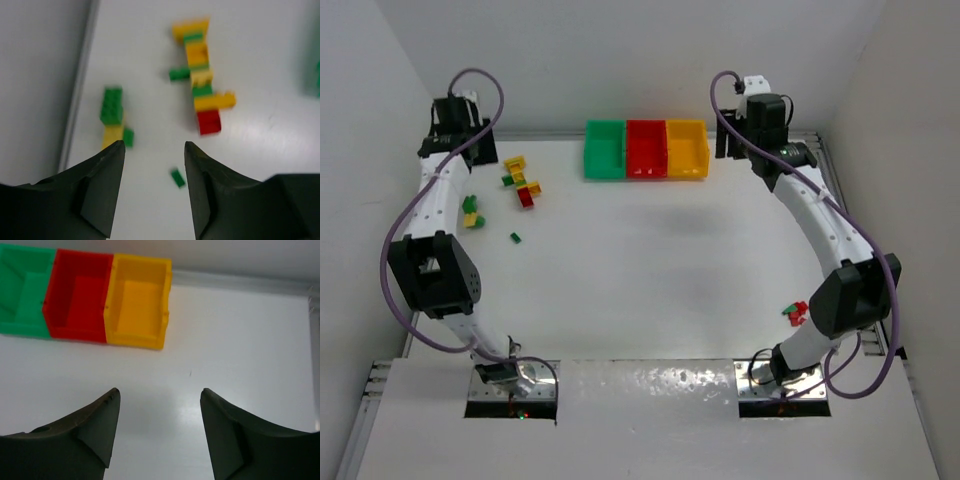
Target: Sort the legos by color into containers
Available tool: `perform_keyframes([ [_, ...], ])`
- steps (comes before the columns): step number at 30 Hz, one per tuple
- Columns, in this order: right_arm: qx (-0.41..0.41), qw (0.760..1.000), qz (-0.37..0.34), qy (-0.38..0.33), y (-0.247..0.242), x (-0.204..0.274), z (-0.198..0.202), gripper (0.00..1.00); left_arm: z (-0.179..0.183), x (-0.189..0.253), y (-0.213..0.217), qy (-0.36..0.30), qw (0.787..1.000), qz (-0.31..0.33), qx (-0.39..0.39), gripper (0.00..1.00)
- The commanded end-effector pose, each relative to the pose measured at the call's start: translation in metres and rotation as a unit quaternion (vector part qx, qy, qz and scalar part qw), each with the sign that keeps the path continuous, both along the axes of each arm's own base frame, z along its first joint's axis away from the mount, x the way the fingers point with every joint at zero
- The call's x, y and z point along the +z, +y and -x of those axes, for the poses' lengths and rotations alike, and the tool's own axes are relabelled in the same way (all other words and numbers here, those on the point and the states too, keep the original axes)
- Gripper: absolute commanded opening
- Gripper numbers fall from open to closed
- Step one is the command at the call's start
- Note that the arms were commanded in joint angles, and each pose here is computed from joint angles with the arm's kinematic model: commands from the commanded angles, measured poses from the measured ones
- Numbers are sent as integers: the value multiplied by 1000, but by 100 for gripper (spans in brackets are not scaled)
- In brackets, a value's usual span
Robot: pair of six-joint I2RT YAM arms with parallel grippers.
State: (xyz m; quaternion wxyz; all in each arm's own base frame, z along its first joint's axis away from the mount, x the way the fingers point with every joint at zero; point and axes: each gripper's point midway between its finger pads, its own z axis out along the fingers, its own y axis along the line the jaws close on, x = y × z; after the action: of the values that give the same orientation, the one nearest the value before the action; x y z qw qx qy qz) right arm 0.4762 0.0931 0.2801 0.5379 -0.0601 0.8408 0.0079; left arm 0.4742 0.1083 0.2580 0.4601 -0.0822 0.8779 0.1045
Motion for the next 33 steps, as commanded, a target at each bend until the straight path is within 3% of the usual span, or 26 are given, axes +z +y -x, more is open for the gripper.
perform_keyframes([
  [1,-97,990,-52,93,-7,-42,26,65,56,-79,-15,146,983,92,68,48],
  [4,-152,980,-42,119,-18,-70,41,64,78,-135,-16,210,960,121,138,36],
  [7,-172,975,-45,135,-22,-86,51,65,82,-172,-17,244,942,138,183,33],
  [15,-169,973,-48,151,-23,-108,69,66,52,-199,-23,216,953,129,167,41],
  [19,-169,973,-48,153,-24,-111,73,66,67,-228,-28,259,942,131,168,48],
  [22,-169,973,-48,151,-25,-110,74,67,81,-240,-32,280,933,142,177,42],
  [33,-171,975,-45,132,-28,-98,73,67,91,-252,-35,284,929,147,187,36],
])
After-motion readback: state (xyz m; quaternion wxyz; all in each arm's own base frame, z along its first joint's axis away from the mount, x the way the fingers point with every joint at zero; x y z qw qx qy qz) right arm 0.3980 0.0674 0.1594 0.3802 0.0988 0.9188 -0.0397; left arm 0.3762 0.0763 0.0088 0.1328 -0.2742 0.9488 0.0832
